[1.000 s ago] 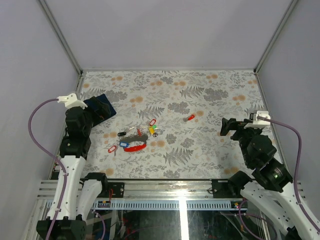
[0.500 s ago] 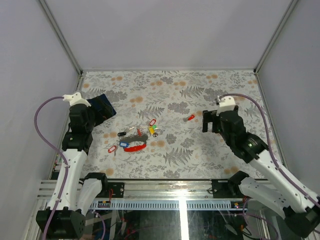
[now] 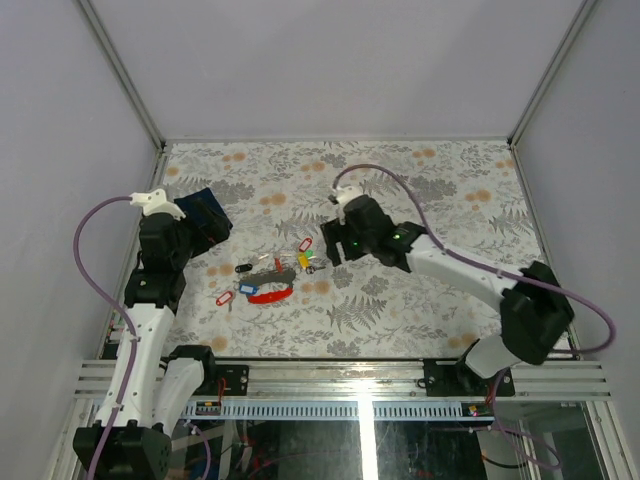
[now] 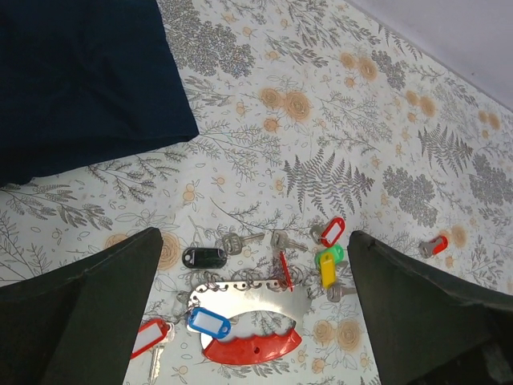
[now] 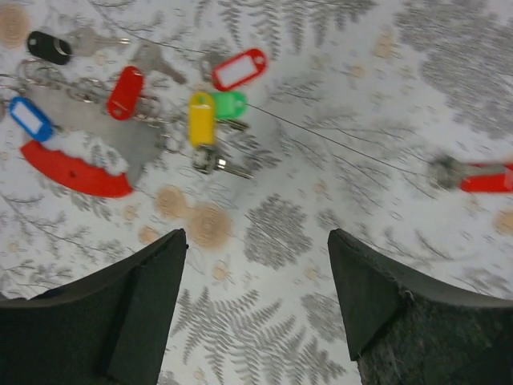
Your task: Put the keys on the keyring
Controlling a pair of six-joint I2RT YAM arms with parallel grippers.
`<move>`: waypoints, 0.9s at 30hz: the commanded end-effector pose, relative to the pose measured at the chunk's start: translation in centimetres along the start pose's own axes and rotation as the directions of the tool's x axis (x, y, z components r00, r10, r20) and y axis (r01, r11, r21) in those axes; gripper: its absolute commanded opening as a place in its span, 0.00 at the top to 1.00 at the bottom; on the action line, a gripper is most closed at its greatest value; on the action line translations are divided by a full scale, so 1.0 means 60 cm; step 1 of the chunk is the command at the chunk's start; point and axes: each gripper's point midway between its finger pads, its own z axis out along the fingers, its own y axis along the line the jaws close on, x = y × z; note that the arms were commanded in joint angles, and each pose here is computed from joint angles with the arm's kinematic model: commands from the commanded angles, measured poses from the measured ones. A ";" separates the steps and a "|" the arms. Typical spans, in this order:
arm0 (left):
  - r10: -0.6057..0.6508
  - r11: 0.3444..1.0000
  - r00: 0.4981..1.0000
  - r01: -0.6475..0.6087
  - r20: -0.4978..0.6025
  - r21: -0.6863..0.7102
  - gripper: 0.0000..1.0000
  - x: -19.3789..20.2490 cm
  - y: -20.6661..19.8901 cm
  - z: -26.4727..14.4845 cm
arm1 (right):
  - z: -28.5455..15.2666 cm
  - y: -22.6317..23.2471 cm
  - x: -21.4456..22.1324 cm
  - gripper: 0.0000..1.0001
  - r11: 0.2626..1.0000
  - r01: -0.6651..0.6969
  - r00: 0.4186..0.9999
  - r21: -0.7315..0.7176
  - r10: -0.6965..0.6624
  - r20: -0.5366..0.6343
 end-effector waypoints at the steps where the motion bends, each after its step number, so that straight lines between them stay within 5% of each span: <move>1: 0.038 0.999 0.999 -0.038 -0.015 -0.004 0.00 0.010 0.007 -0.010 | 0.051 0.099 -0.057 0.25 0.986 -0.018 0.999 -0.164 0.026 0.047; 8: 0.039 0.998 0.998 -0.042 -0.038 -0.057 0.00 0.023 0.027 -0.007 | 0.147 0.162 -0.041 0.47 0.970 -0.153 0.988 -0.189 0.147 -0.045; 14: 0.040 0.998 0.998 -0.043 -0.046 -0.049 0.00 0.026 0.025 -0.006 | 0.203 0.161 -0.028 0.51 0.951 -0.303 0.953 -0.061 0.301 -0.038; 27: 0.045 0.999 0.998 -0.046 -0.052 -0.026 0.00 0.028 0.019 -0.006 | 0.247 0.181 0.002 0.55 0.947 -0.322 0.944 -0.005 0.321 -0.075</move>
